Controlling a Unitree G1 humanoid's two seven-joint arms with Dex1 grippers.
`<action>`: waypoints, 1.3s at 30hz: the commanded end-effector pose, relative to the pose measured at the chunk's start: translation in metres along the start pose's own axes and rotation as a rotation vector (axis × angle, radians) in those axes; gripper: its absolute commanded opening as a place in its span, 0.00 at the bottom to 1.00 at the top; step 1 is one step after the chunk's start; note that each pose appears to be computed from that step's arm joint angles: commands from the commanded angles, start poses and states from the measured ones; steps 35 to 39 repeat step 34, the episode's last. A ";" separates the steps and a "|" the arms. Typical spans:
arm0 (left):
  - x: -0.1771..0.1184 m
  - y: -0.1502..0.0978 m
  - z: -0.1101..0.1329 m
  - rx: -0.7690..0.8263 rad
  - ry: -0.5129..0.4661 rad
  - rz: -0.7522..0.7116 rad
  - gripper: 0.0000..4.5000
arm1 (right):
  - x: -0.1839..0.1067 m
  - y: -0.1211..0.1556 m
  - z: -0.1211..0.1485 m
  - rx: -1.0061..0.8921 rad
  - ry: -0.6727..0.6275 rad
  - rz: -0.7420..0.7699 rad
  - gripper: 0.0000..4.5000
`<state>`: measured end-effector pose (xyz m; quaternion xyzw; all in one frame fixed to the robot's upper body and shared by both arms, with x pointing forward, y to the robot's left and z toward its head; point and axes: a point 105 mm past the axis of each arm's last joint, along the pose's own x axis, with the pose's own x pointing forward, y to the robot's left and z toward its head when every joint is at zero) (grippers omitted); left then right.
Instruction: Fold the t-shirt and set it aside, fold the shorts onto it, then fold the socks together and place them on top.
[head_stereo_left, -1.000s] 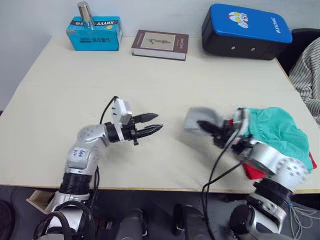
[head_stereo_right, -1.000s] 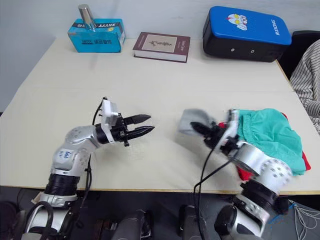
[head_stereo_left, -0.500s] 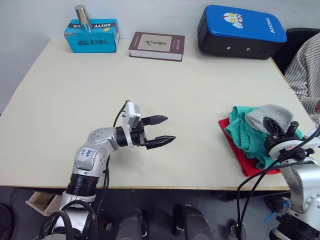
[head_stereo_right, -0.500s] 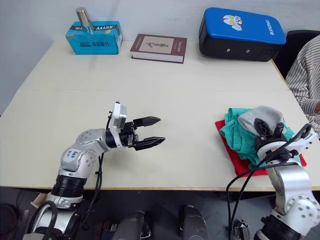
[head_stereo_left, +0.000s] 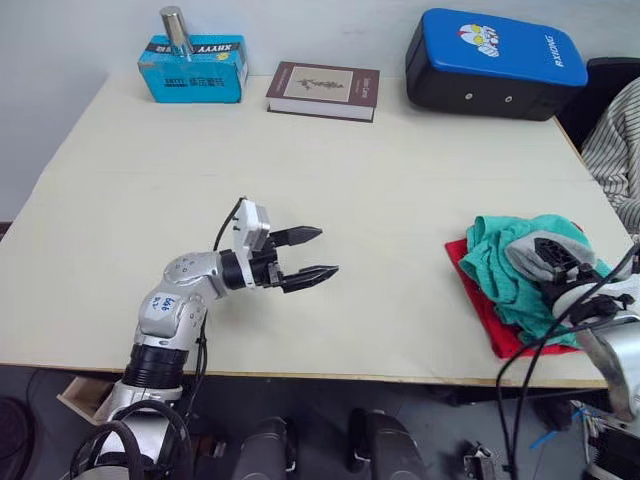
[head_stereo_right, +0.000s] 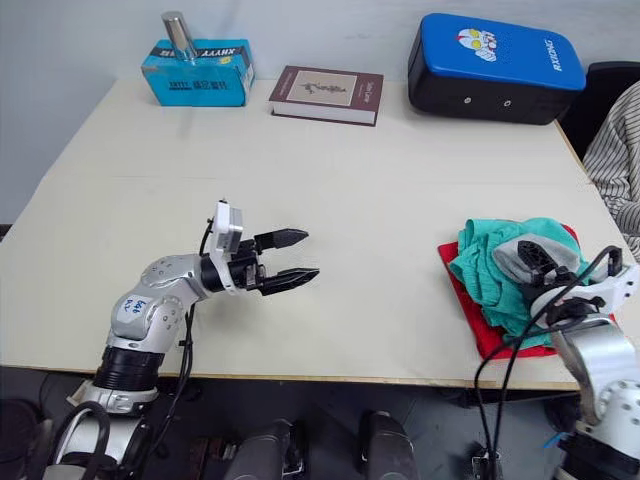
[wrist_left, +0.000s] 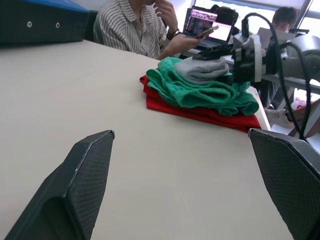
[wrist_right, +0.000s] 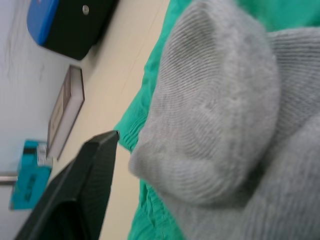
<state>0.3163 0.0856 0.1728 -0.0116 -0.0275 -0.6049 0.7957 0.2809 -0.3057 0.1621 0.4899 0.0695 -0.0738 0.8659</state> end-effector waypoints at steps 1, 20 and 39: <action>-0.009 -0.004 0.004 0.039 0.015 -0.008 1.00 | -0.020 0.014 0.009 -0.160 0.083 -0.006 0.99; -0.132 0.008 -0.028 0.244 0.380 0.382 1.00 | -0.042 0.051 -0.065 -1.525 0.504 0.914 0.99; -0.146 0.019 -0.022 0.444 0.405 0.468 1.00 | 0.020 0.056 -0.155 -1.645 0.337 1.404 0.99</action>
